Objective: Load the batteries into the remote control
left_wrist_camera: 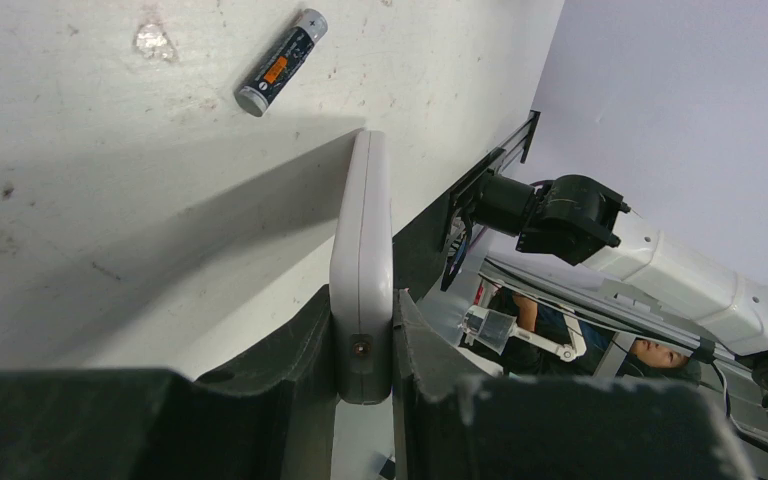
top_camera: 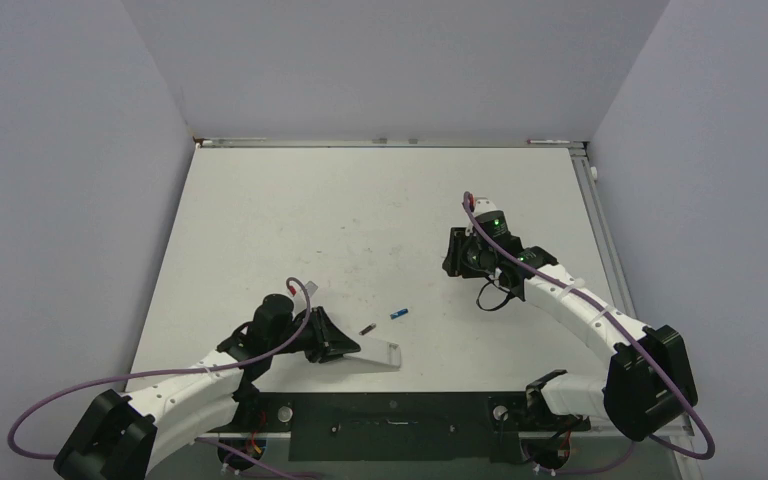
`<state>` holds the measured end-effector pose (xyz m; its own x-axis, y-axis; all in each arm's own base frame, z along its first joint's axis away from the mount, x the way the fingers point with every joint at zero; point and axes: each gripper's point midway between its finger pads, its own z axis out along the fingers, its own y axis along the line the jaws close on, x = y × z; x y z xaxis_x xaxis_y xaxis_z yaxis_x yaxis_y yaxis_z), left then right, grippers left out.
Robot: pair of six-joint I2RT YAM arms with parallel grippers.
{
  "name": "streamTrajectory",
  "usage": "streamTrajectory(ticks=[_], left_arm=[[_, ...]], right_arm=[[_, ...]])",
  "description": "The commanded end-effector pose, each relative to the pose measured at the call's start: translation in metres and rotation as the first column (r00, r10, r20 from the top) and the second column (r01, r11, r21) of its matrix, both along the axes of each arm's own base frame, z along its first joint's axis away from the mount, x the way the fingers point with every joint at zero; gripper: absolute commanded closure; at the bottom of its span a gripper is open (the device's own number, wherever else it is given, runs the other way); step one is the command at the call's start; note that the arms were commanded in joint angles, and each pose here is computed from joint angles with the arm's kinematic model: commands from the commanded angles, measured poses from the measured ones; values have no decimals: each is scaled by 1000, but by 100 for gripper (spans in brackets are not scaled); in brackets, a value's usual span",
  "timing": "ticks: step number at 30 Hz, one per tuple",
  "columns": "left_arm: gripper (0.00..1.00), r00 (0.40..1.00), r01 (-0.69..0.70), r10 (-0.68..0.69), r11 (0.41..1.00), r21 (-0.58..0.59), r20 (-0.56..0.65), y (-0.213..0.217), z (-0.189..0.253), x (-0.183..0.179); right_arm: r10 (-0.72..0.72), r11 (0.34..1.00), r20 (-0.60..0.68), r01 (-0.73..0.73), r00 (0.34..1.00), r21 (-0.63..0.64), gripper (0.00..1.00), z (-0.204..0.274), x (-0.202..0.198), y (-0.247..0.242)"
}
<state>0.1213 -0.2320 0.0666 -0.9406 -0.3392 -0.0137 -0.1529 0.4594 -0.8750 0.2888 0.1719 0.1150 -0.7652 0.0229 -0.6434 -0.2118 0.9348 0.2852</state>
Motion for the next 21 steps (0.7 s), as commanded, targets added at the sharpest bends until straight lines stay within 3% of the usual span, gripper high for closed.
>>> streamTrajectory(ticks=[1,7,11,16,21], left_arm=[[100,998,-6,6,1000,-1,64,-3,1,9],[100,999,3,-5,998,57,33,1,-15,6],[89,1000,7,-8,996,89,14,4,-22,2],[68,1000,4,-5,993,121,8,9,-24,-1],[58,1000,13,-12,989,148,-8,14,-28,-6]], right_arm=[[27,1000,40,-28,999,13,64,10,-5,3],[121,992,32,-122,992,30,63,9,-19,14],[166,986,28,-167,986,19,62,10,-26,18],[221,975,40,-222,974,9,61,13,-33,24],[297,955,45,-297,954,-9,60,13,-40,32]])
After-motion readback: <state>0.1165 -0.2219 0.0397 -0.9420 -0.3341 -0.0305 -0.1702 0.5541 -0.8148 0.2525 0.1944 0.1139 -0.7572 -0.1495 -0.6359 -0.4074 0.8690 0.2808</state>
